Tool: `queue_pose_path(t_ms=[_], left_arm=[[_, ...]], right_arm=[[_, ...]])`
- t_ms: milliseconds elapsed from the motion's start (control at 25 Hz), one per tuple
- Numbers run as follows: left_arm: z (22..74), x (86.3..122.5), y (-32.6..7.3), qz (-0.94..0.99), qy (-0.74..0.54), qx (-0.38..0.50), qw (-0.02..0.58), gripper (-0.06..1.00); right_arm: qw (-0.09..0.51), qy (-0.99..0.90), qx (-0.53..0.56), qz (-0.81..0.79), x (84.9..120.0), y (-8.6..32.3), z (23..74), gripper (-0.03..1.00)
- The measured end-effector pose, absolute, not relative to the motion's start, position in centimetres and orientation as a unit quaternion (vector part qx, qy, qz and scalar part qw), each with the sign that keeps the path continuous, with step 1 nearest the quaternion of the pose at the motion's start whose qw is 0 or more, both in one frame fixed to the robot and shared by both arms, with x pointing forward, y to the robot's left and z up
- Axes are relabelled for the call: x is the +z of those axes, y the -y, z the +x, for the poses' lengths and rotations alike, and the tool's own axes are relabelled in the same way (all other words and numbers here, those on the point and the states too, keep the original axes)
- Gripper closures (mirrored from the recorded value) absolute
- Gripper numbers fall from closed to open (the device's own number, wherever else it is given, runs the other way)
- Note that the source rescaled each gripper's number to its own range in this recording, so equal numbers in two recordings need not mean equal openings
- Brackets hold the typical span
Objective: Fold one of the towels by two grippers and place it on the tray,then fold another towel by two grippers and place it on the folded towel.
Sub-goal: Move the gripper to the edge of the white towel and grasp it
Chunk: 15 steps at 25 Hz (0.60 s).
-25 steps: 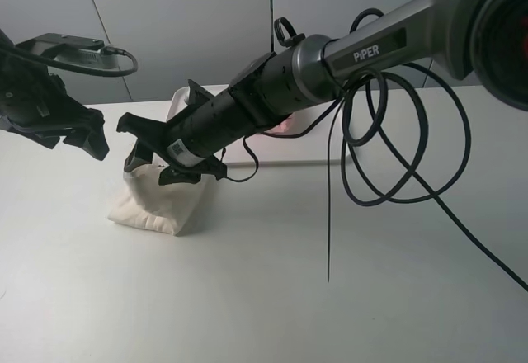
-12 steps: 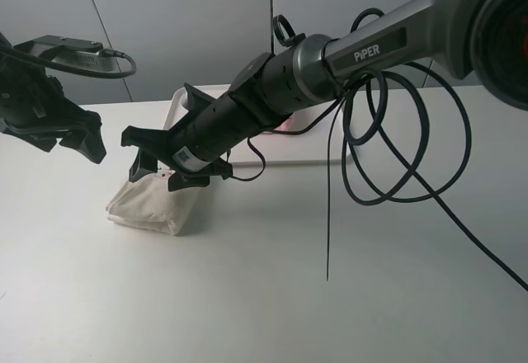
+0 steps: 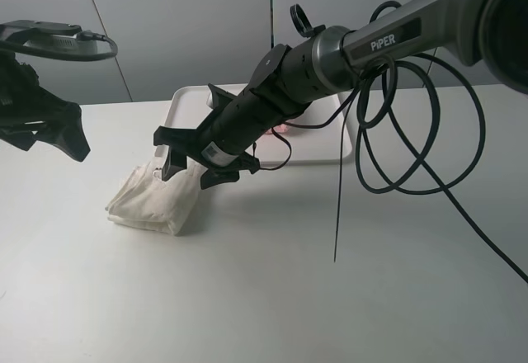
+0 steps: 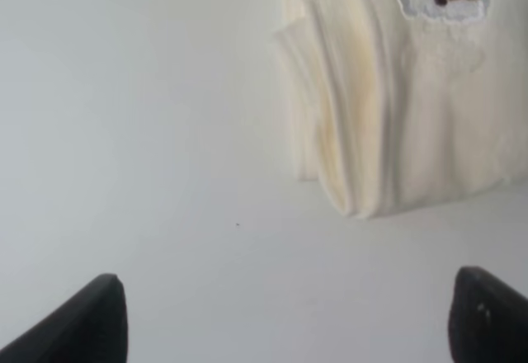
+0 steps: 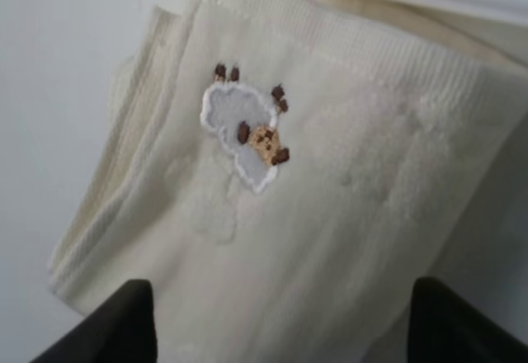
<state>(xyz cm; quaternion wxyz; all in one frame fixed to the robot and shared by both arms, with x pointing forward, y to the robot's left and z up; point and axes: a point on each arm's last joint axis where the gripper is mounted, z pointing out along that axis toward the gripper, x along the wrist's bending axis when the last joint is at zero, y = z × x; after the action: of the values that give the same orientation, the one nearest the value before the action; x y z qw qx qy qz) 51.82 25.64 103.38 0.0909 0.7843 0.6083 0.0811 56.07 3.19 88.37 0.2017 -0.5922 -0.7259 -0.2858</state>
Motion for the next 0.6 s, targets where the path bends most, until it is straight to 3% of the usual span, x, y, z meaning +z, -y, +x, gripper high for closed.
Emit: queue_pose_path(t_ms=[160,480,600], left_arm=[[48.5,105.8,-26.2,0.775,-0.611,0.108,0.123,-0.05],[41.0,110.1,-27.4,0.751,-0.602,0.182,0.201,-0.05],[39.8,110.7,-27.7,0.749,-0.601,0.192,0.202,-0.05]], right_arm=[[0.188,0.729,-0.289,-0.592,88.3,-3.1,56.3,0.16],[0.172,0.712,-0.301,-0.610,88.3,-3.1,56.8,0.15],[0.172,0.708,-0.299,-0.616,87.9,-3.1,56.9,0.17]])
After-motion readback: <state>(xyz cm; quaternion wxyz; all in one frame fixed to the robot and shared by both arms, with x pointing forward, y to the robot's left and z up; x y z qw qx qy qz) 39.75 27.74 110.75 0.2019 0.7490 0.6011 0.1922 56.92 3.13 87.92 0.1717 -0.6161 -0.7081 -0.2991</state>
